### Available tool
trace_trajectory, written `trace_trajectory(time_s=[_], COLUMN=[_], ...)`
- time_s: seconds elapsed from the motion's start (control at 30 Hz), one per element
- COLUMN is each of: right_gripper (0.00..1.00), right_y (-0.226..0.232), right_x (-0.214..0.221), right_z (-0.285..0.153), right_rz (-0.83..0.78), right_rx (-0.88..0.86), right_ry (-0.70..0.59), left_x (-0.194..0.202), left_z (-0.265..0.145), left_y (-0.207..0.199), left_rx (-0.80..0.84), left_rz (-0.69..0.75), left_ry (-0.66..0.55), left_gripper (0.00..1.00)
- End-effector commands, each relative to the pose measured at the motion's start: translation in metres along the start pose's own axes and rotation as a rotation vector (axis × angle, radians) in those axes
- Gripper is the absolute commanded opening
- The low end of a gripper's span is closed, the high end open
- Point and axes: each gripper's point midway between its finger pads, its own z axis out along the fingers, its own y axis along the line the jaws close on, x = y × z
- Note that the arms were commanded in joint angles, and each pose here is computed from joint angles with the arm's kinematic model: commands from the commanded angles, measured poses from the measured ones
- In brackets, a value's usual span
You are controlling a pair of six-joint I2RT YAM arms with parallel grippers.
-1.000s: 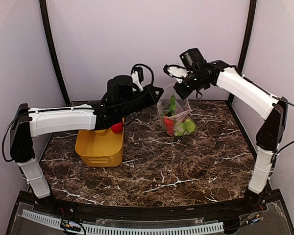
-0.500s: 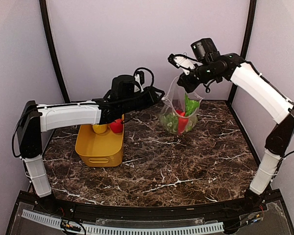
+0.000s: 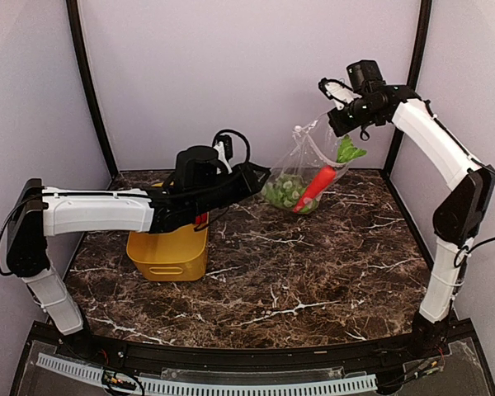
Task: Place the food in the zip-top bag and seal the zipper
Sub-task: Adjust the zipper food storage bag at the center of the board, then adjust the fake vegetable in the zipper food storage bag.
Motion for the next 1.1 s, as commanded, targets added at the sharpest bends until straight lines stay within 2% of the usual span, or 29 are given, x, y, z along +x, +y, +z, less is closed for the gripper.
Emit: trace_trajectory(time_s=[0.0,0.2,0.3,0.43,0.63,0.9,0.97,1.07], right_gripper=[0.00,0.00,0.00,0.00,0.00,0.00,0.00,0.00], right_y=[0.014,0.087,0.109,0.118,0.129,0.140,0.140,0.142], right_x=[-0.004,0.033,0.045,0.040,0.040,0.041,0.039,0.040], right_z=[-0.013,0.009,0.017,0.016,0.017,0.006,0.001,-0.003], right_rz=[0.063,0.023,0.039,0.039,0.045,0.024,0.020,0.014], right_rx=[-0.062,-0.236,-0.325,-0.346,-0.390,-0.432,-0.437,-0.445], right_ry=[-0.051,0.034,0.073,0.066,0.069,0.061,0.051,0.046], left_x=[-0.004,0.022,0.041,0.059,0.077,0.067,0.065,0.069], left_z=[-0.005,0.019,0.034,0.042,0.047,0.044,0.044,0.051], left_y=[-0.010,-0.017,-0.005,0.015,0.028,0.039,0.029,0.021], left_rx=[0.053,0.106,0.077,-0.001,-0.035,-0.086,-0.043,-0.015], left_rz=[-0.007,-0.040,-0.051,-0.095,-0.083,0.007,0.044,0.100], left_ry=[-0.020,0.054,0.111,0.164,0.219,0.168,0.167,0.207], left_gripper=[0.44,0.47,0.49,0.49,0.48,0.45,0.43,0.29])
